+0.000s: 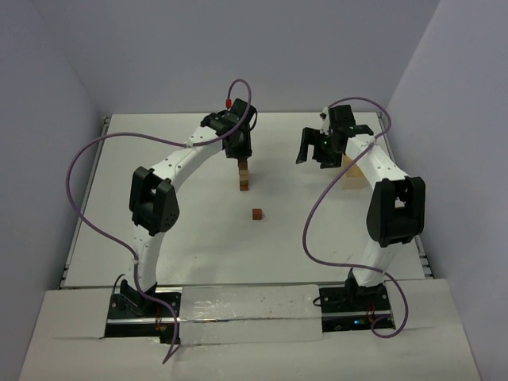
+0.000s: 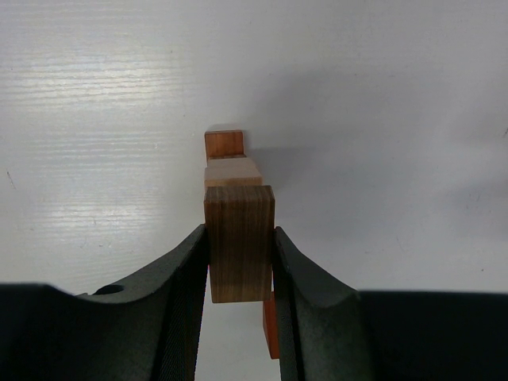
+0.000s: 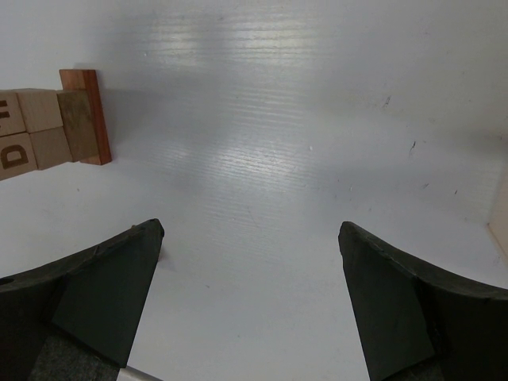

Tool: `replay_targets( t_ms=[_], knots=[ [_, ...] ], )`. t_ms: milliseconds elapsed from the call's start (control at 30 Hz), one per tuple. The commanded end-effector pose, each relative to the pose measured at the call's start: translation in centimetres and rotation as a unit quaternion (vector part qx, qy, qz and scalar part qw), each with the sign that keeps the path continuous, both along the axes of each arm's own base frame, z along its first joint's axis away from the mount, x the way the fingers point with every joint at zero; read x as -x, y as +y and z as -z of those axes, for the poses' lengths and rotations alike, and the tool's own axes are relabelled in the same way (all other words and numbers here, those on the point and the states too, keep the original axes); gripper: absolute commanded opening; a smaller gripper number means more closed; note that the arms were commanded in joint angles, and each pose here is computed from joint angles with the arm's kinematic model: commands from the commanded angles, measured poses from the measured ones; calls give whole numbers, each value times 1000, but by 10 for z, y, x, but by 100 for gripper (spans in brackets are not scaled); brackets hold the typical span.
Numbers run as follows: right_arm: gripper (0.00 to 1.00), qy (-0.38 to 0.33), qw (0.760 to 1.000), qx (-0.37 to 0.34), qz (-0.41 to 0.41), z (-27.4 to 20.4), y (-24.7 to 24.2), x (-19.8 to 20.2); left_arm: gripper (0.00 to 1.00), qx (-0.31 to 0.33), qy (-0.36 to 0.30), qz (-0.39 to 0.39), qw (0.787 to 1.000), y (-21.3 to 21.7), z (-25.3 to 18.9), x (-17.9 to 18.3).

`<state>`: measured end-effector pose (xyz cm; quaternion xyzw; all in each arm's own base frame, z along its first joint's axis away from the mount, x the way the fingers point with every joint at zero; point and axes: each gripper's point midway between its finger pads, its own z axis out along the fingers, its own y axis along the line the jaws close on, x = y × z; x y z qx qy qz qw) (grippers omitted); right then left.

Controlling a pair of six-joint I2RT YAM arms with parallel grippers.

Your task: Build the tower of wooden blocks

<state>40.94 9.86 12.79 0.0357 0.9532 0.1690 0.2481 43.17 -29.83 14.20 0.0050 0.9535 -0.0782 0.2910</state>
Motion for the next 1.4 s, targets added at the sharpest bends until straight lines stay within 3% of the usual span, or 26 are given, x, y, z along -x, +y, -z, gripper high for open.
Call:
replay_targets(
  t_ms=[0,600,700,967,1233,1367],
  knots=[
    [100,-18,1000,-4,5,-14,-1,-11,19,14,-15,-3,1000,-5,-12,-9],
    [100,-16,1000,-5,5,-12,-1,-11,26,15,-8,4,1000,-7,-6,-9],
    [100,-15,1000,-5,4,-12,-1,-10,33,18,-6,6,1000,-9,-5,-8],
    [100,-15,1000,-5,6,-13,-1,-11,64,21,-7,9,1000,-10,-7,-8],
    [100,-17,1000,-9,-1,-14,1,-10,68,17,-17,7,1000,-7,-13,-9],
    [100,-20,1000,-10,-5,-15,5,-10,72,29,-43,28,998,-9,-42,-10]
  ],
)
